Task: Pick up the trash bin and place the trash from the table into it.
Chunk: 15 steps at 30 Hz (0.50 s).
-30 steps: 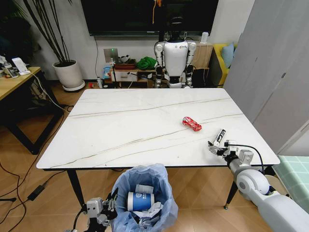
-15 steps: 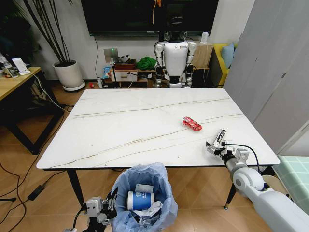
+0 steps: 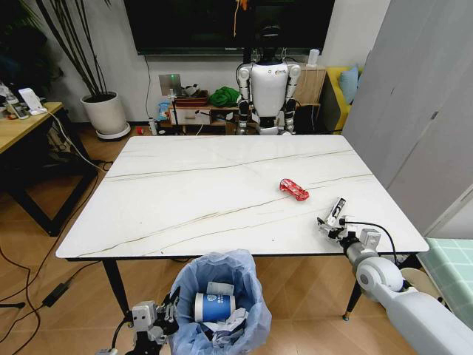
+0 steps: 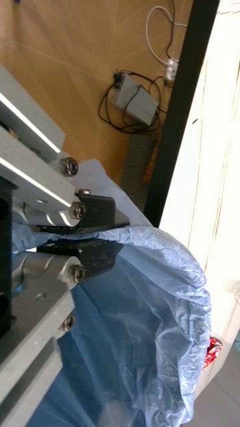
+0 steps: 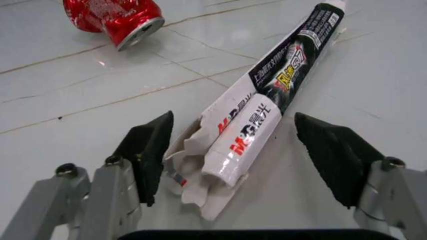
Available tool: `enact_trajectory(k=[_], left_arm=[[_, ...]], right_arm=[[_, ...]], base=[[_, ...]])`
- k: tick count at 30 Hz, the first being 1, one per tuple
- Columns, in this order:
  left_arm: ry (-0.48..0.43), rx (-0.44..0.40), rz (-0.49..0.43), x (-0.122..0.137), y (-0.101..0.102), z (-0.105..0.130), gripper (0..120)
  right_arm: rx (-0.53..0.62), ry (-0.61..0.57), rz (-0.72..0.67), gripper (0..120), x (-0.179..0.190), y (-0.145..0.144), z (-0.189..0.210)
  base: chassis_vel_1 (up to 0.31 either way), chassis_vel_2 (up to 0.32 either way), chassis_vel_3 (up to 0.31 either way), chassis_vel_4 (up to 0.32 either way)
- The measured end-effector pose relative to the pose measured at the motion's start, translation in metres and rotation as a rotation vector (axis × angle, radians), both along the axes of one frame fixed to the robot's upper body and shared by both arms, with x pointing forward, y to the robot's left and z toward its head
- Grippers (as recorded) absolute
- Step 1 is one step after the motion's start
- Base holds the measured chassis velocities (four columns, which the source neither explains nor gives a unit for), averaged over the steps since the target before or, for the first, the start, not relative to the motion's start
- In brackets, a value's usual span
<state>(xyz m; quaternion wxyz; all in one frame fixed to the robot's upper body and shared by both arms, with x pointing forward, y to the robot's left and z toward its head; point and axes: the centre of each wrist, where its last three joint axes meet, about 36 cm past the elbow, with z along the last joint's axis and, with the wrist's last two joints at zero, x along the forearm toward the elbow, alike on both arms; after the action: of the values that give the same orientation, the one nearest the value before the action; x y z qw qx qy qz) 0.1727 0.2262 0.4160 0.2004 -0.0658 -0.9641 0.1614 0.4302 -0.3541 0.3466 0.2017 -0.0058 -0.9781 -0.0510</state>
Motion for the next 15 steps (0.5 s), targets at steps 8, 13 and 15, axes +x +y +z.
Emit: enact_trajectory(k=[8,13,15], left_arm=[[0.004,0.001,-0.002,-0.0001,0.0002,-0.0016,0],[0.004,0.001,-0.003,0.0002,-0.0001,-0.0019,0],[0.002,0.001,-0.004,0.0006,-0.0001,-0.0019,0]], right_arm=[[0.002,-0.002,-0.004,38,-0.002,-0.0006,-0.0016],[0.001,-0.012,0.0,18,-0.0038,0.0001,-0.002],[0.001,-0.016,0.002,11,-0.004,0.0005,-0.001]], base=[[0.0,0.0,0.0,0.0],[0.0,0.0,0.0,0.0],[0.0,0.0,0.0,0.0]])
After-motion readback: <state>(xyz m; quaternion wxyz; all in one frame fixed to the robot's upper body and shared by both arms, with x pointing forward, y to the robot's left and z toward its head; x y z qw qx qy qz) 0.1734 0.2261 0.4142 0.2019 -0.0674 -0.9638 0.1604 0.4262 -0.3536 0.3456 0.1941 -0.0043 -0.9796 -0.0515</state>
